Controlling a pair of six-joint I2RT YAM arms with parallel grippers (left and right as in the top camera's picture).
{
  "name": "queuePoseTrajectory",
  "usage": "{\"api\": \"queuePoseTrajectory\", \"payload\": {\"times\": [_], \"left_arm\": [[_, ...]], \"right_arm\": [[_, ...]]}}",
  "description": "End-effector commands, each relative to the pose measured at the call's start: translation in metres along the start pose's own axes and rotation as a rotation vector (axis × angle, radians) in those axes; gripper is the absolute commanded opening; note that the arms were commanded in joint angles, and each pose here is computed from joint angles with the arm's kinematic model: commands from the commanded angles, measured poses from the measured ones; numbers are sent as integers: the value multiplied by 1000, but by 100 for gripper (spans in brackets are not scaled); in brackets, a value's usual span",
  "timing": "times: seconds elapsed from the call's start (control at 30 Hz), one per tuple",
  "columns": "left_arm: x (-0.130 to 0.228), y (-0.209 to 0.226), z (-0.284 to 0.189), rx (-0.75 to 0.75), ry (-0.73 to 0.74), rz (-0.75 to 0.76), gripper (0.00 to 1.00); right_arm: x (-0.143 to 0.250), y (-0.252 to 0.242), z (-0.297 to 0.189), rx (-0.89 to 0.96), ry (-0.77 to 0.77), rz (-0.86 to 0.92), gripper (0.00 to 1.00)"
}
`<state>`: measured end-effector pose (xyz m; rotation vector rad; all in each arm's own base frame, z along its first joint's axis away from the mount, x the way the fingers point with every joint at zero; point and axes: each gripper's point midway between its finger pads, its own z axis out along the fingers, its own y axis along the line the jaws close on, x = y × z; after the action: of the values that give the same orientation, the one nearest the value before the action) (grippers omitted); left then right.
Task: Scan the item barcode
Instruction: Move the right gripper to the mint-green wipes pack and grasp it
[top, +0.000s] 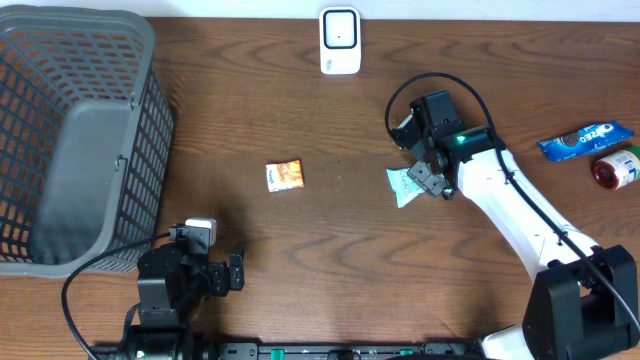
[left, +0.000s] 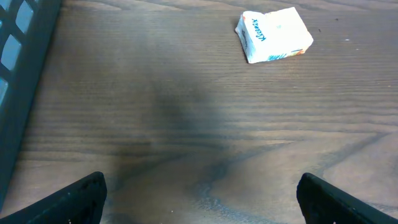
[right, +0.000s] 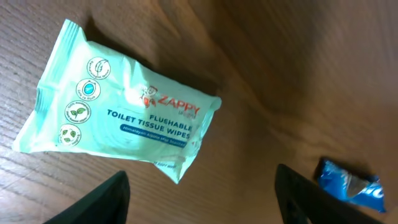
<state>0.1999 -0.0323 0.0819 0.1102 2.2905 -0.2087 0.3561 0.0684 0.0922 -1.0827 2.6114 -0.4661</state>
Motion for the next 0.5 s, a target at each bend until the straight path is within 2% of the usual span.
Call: {"api": "queuePoseTrajectory", "payload": {"times": [0.0, 0.1, 0.27, 0.47], "left_arm": [[1, -2, 0, 13, 2, -2, 98], [1, -2, 0, 13, 2, -2, 98], [1, -2, 0, 13, 2, -2, 98], [1, -2, 0, 13, 2, -2, 98]], "right_arm": [[-1, 6, 2, -21, -6, -33, 67], [6, 13, 8, -35, 13, -41, 65], [18, 29, 22, -41, 33, -77, 74], [17, 43, 35, -18, 7, -163, 72]]}}
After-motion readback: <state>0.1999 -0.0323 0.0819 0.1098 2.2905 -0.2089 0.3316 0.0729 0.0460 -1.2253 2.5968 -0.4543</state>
